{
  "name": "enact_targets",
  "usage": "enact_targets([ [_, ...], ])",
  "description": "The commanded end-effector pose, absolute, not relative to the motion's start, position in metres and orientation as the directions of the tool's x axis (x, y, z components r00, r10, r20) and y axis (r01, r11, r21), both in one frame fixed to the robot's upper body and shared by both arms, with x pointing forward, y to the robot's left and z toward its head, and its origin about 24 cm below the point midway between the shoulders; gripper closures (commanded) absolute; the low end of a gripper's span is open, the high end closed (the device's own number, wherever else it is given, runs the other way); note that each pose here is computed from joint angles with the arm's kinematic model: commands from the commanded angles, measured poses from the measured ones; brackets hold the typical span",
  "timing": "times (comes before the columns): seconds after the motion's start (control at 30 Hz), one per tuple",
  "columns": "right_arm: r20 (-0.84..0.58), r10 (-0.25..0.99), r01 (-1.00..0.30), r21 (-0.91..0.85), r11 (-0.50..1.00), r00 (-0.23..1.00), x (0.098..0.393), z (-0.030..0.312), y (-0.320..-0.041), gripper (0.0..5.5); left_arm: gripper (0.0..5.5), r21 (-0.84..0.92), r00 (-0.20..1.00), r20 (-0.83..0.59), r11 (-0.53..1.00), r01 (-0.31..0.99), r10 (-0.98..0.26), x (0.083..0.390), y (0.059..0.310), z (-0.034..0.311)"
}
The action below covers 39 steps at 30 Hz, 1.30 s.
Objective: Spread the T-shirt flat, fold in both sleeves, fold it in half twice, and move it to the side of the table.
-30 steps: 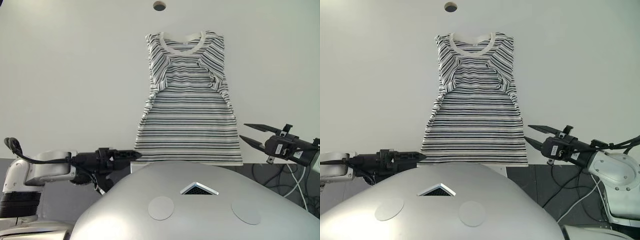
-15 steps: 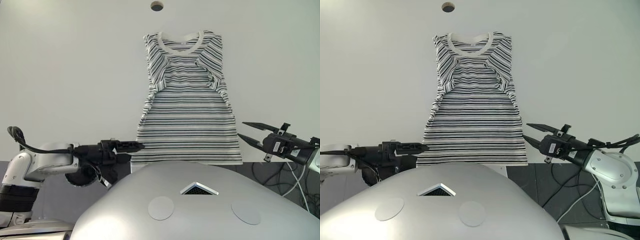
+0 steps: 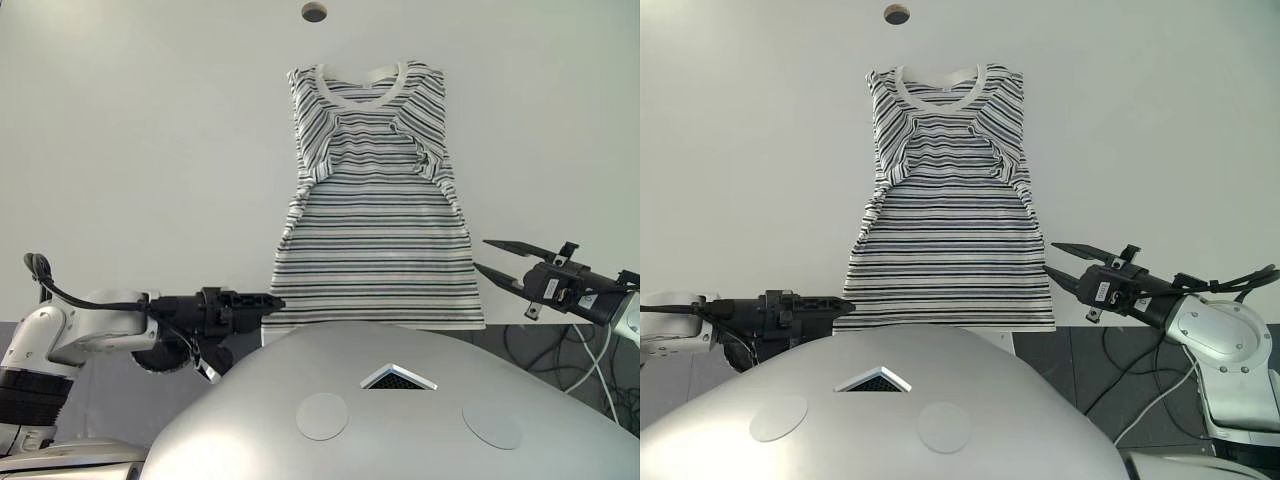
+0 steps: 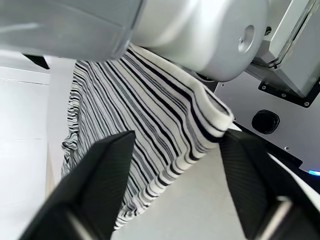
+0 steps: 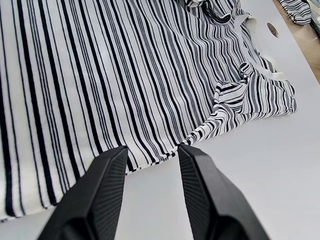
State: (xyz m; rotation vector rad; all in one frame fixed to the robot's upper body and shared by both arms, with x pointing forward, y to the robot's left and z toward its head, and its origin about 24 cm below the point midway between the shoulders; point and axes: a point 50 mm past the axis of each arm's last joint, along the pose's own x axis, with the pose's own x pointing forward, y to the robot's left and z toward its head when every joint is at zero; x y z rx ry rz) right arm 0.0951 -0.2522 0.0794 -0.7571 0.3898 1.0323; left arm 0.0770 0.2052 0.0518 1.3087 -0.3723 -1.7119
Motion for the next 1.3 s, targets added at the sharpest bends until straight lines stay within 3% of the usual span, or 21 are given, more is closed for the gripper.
enact_targets([
  [0.03, -0.619, 0.623, -0.877, -0.374, 0.301, 0.478, 0.095, 0.079, -0.251, 3.61, 3.24, 0.651, -0.04, -0.65, -0.583, 0.486, -0.759, 0.076, 0.208, 0.046],
  [0.23, -0.655, 0.58, -0.875, -0.374, 0.308, 0.485, 0.088, 0.083, -0.267, 3.61, 4.35, 0.651, -0.052, -0.647, -0.587, 0.481, -0.761, 0.076, 0.205, 0.05],
  [0.4, -0.744, 0.444, -0.865, -0.399, 0.306, 0.5, 0.074, 0.087, -0.294, 3.61, 5.17, 0.641, -0.045, -0.655, -0.587, 0.494, -0.754, 0.072, 0.208, 0.048],
  [0.47, -0.796, 0.36, -0.871, -0.413, 0.266, 0.487, 0.072, 0.087, -0.304, 3.24, 5.5, 0.639, -0.036, -0.66, -0.585, 0.499, -0.751, 0.071, 0.209, 0.046],
  [0.53, -0.838, 0.306, -0.891, -0.407, 0.203, 0.453, 0.07, 0.083, -0.305, 2.75, 5.5, 0.641, -0.023, -0.662, -0.581, 0.501, -0.749, 0.071, 0.21, 0.044],
  [0.67, -0.856, 0.344, -0.919, -0.387, 0.069, 0.386, 0.069, 0.079, -0.283, 1.95, 5.5, 0.649, 0.004, -0.661, -0.57, 0.503, -0.75, 0.073, 0.209, 0.044],
  [0.97, -0.867, 0.44, -0.96, -0.279, -0.038, 0.235, 0.047, 0.085, -0.256, 1.9, 5.5, 0.64, 0.015, -0.672, -0.571, 0.515, -0.74, 0.066, 0.217, 0.03],
  [1.3, -0.836, 0.507, -0.951, -0.293, -0.094, 0.208, 0.053, 0.085, -0.238, 1.9, 5.5, 0.661, 0.023, -0.66, -0.566, 0.493, -0.751, 0.071, 0.213, 0.034],
])
